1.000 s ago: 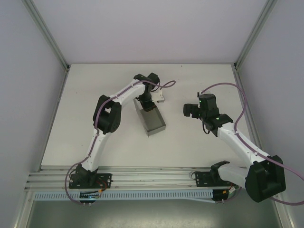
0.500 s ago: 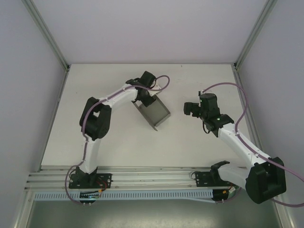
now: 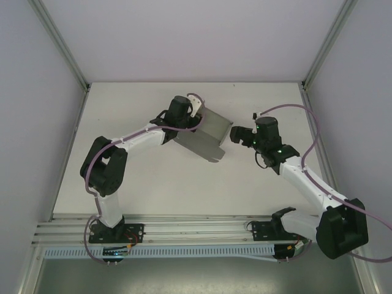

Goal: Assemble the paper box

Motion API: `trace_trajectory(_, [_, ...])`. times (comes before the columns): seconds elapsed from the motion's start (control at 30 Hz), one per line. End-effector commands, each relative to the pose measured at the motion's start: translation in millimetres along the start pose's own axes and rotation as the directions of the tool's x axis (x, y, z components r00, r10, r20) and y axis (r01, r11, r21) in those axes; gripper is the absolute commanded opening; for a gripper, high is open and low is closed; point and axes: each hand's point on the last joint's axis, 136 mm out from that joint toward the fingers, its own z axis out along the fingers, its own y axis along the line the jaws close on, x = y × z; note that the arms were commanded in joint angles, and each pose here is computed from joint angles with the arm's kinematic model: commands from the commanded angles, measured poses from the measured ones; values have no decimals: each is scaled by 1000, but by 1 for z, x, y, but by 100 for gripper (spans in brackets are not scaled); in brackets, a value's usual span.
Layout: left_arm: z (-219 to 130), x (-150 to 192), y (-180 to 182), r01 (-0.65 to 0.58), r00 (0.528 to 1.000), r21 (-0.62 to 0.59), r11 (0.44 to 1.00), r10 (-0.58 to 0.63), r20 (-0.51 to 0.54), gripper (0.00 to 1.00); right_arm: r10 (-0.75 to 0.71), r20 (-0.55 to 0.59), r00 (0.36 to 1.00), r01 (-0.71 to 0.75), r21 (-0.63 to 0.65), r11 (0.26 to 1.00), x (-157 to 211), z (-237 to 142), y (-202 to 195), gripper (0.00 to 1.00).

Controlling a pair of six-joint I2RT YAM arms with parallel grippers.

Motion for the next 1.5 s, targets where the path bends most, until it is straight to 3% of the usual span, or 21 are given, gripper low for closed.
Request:
trace_trajectory(0.0, [-3,-27,2,42,994,-76,996,-34,100,0,54,67,996,-56,22,998,-19,6,25,90])
trace_trajectory(0.1, [-3,-26,1,41,995,-95,995,-32,98,0,105,72,992,-115,166,979,-14,22,11,76])
trace_trajectory(0.17, [-4,-26,1,42,994,-99,994,-32,100,0,113,82,990,-127,193,973,-15,34,10,68])
trace_trajectory(0.23, [-5,-25,0,43,995,-104,994,-33,99,0,110,104,989,-132,240,962,-21,44,8,53])
trace_trajectory(0.33, [-6,-23,6,48,995,-136,990,-35,97,0,126,108,986,-151,275,949,-24,59,8,38])
trace_trajectory(0.47, [-6,-19,22,57,996,-230,972,-39,80,0,147,108,983,-177,373,911,-22,68,-5,7])
trace_trajectory(0.53, [-6,-14,36,41,998,-313,949,-23,62,0,142,117,983,-179,428,886,-23,66,-13,0])
trace_trajectory(0.6, [-8,-9,52,11,999,-414,910,3,33,0,136,122,983,-179,473,863,-23,63,-21,0])
trace_trajectory(0.7, [-17,1,89,-72,997,-630,773,64,-36,0,145,142,979,-197,499,844,-23,60,-27,0])
trace_trajectory(0.77, [-20,9,100,-137,991,-690,710,97,-97,0,151,153,977,-209,504,838,-24,60,-29,0])
trace_trajectory(1.03, [-38,14,118,-121,993,-758,641,74,-96,0,168,143,975,-218,503,836,-21,63,-31,0])
trace_trajectory(1.07, [-38,15,117,-119,993,-754,646,66,-100,0,171,146,974,-221,491,843,-21,64,-29,0])
trace_trajectory(1.2, [-22,13,81,-46,997,-540,840,6,-75,0,202,131,971,-237,394,888,-20,71,-17,0])
trace_trajectory(1.3, [-18,-1,45,23,1000,-331,943,-28,-10,0,200,103,974,-224,343,912,-20,77,-6,3])
trace_trajectory(1.4, [-17,-10,21,63,998,-192,979,-62,15,0,198,74,977,-211,284,935,-21,82,7,26])
trace_trajectory(1.47, [-15,-11,18,82,997,-180,980,-81,15,0,188,48,981,-194,233,953,-21,84,18,41])
